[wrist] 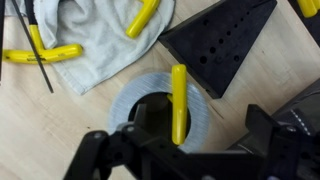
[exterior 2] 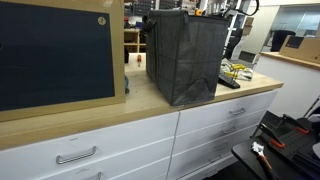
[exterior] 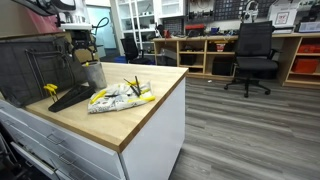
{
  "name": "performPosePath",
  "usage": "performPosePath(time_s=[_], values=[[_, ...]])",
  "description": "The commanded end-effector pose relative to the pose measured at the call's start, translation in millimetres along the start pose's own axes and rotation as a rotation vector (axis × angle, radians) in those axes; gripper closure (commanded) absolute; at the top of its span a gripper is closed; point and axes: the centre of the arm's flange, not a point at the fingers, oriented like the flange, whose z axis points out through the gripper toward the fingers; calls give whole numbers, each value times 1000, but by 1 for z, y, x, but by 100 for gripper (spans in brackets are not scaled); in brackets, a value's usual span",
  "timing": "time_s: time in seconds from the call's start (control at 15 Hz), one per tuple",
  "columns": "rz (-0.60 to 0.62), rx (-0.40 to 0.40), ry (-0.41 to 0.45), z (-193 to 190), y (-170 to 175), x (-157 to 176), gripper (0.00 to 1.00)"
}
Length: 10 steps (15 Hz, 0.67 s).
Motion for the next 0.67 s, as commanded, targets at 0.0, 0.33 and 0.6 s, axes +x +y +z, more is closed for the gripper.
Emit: performPosePath(time_s=[0.0, 0.33, 0.6], values=[[-41, -17, -4, -1, 5, 1, 21], [-66, -9, -3, 2, 7, -3, 58], [-69, -5, 1, 3, 11, -7, 88]])
